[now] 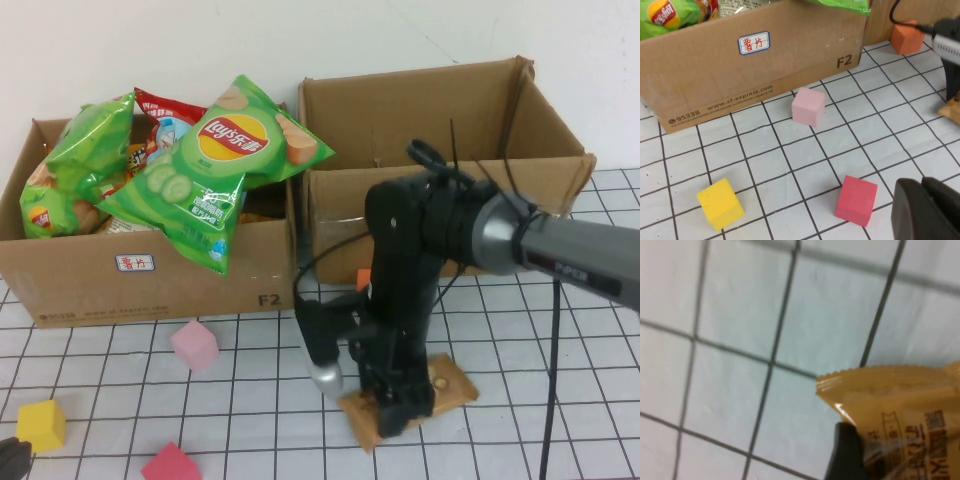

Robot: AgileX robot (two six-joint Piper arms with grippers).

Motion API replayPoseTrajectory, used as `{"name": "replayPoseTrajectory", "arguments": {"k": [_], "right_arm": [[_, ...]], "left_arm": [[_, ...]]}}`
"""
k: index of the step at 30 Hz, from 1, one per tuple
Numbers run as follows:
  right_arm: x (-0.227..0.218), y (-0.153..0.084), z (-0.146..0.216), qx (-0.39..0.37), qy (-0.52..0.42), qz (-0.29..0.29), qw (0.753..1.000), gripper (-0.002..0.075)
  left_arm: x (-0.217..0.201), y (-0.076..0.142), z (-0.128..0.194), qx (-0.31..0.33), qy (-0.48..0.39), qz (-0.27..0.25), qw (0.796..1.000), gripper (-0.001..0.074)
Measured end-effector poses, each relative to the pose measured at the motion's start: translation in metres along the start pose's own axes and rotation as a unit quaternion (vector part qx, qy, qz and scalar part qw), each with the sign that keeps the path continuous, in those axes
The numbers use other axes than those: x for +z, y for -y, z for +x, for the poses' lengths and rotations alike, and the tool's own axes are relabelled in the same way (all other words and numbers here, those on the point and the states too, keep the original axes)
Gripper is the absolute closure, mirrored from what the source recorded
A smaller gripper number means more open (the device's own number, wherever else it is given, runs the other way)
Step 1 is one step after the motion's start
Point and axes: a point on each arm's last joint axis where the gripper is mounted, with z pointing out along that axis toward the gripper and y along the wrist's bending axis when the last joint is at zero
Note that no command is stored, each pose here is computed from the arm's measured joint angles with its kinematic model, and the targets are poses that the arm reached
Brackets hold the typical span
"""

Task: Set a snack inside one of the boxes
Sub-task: Pick up the biscuit, then place the biscuit in the biscuit box

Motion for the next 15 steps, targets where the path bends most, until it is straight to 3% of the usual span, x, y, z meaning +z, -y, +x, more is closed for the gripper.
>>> {"name": "replayPoseTrajectory", "arguments": {"k": [5, 11, 15], "right_arm": [[-0.057, -0.008, -0.013, -0.006, 0.043, 0.062, 0.997, 0.0265], [-0.163, -0.033, -0.026, -0.02, 0.094, 0.195, 0.976, 0.0266], [-0.21, -0.041, -0.022, -0.02, 0.075, 0.291, 0.954, 0.0266]], "left_arm": [[0.0, 0.0, 0.0, 0.0, 0.0, 0.0, 1.0, 0.0736], [0.0, 0.0, 0.0, 0.0, 0.0, 0.0, 1.0, 0.0736], [0.0, 0.0, -0.001, 0.0, 0.004, -0.002, 1.0, 0.0736]]}}
